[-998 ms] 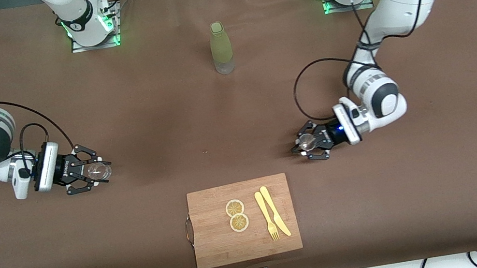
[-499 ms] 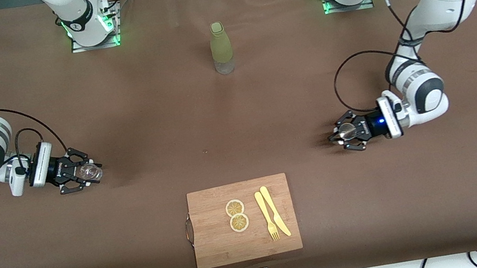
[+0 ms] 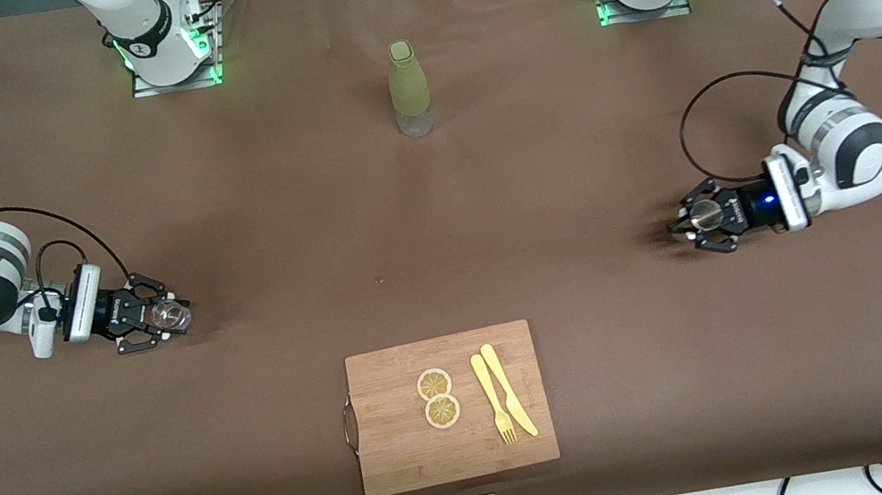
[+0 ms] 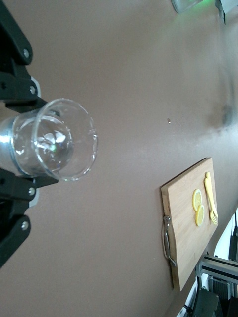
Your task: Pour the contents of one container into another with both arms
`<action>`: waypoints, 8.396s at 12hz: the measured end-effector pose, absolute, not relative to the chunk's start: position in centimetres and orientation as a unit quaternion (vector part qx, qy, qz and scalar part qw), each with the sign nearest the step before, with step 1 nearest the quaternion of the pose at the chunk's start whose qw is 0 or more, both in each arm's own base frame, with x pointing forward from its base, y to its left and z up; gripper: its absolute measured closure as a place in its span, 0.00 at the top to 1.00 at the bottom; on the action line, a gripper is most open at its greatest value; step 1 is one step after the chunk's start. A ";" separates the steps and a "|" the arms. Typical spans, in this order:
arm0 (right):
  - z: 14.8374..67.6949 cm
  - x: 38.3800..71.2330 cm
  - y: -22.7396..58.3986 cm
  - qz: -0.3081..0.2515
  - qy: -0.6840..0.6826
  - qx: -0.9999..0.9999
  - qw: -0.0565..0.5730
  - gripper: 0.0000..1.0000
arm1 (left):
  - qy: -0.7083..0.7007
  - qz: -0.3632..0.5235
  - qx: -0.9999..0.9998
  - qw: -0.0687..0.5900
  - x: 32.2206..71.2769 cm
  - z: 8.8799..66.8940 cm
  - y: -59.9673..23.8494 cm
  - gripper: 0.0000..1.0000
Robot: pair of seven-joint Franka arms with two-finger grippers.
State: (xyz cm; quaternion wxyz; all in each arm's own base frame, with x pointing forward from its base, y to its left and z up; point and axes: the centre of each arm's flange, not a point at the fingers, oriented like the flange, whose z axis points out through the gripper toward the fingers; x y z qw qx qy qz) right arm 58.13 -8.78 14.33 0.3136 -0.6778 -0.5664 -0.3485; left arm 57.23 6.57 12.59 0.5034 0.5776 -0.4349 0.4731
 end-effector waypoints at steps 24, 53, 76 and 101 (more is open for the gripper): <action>11.0 57.9 -12.3 -0.354 -0.540 -0.702 0.300 1.00 | -0.467 0.484 0.550 0.496 51.9 7.2 17.7 0.09; 48.4 57.1 3.0 0.051 -0.085 -0.995 -0.030 1.00 | -0.569 0.395 0.607 0.389 53.3 14.3 33.7 1.00; 59.0 55.8 -1.5 0.052 -0.006 -0.999 -0.015 1.00 | -0.212 0.000 0.915 0.344 66.1 46.8 7.8 1.00; 59.5 56.0 -1.5 0.040 -0.006 -0.999 -0.015 1.00 | 0.022 -0.089 0.996 0.004 60.4 57.3 -0.5 1.00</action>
